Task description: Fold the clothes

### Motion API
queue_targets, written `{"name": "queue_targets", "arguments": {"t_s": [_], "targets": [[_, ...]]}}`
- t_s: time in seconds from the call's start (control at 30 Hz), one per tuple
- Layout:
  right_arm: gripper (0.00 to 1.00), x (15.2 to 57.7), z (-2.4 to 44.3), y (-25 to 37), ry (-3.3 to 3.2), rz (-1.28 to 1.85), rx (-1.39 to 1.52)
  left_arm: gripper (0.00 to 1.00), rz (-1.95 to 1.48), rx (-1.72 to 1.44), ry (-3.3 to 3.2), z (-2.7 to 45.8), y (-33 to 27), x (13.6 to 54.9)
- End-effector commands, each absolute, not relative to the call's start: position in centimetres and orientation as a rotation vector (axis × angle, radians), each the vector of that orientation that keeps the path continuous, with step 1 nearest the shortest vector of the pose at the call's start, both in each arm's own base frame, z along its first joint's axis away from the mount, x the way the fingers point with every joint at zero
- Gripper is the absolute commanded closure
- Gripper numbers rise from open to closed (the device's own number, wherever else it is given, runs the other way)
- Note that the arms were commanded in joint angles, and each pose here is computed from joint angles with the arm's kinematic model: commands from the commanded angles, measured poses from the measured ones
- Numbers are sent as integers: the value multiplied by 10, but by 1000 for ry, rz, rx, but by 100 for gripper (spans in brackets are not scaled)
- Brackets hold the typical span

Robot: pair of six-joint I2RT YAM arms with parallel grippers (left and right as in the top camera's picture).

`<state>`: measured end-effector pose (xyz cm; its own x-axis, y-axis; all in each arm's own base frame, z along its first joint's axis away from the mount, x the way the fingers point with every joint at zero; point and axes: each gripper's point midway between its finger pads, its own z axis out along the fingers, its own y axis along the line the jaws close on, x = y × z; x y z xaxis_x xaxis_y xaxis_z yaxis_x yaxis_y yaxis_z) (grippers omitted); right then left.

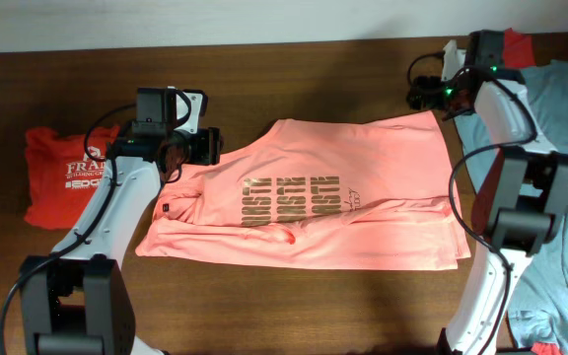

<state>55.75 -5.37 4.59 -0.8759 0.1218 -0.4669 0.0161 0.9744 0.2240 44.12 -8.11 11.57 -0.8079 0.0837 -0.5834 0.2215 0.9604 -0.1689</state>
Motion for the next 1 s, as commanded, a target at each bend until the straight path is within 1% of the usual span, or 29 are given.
{"name": "queue_targets", "arguments": {"t_s": [0.0,0.1,0.13,0.17,0.23,0.27,0.3,0.33,0.37,0.4,0.43,0.53,0.63,0.8,0.97], "targets": [[10,563,28,-52,2642,305,93,32,-312,241,2500,117,-83,443],[14,557,15,-50,2682,316,100,32,-311,240,2501,117,-83,443],[17,555,13,-50,2690,319,102,32,-311,240,2502,117,-83,443],[22,553,12,-49,2697,320,103,32,-311,240,2504,116,-83,443],[41,550,11,-49,2712,324,107,32,-312,240,2511,115,-82,441],[47,549,10,-49,2718,326,108,32,-312,240,2515,115,-82,440],[58,547,10,-48,2723,327,109,31,-312,239,2520,114,-82,439],[65,547,10,-48,2725,328,109,31,-313,239,2529,112,-82,437],[75,546,10,-48,2727,328,110,32,-314,238,2536,112,-82,436],[80,546,10,-48,2728,329,111,31,-314,238,2549,110,-82,433],[83,546,10,-48,2728,329,111,32,-315,237,2558,109,-81,432],[83,546,11,-48,2730,329,112,32,-318,235,2589,103,-81,425],[82,550,26,-50,2710,321,110,32,-322,230,2664,84,-80,416],[81,556,50,-52,2687,312,104,33,-329,223,2759,39,-80,415],[81,555,61,-52,2694,313,105,33,-337,218,2825,0,-80,414]]}}
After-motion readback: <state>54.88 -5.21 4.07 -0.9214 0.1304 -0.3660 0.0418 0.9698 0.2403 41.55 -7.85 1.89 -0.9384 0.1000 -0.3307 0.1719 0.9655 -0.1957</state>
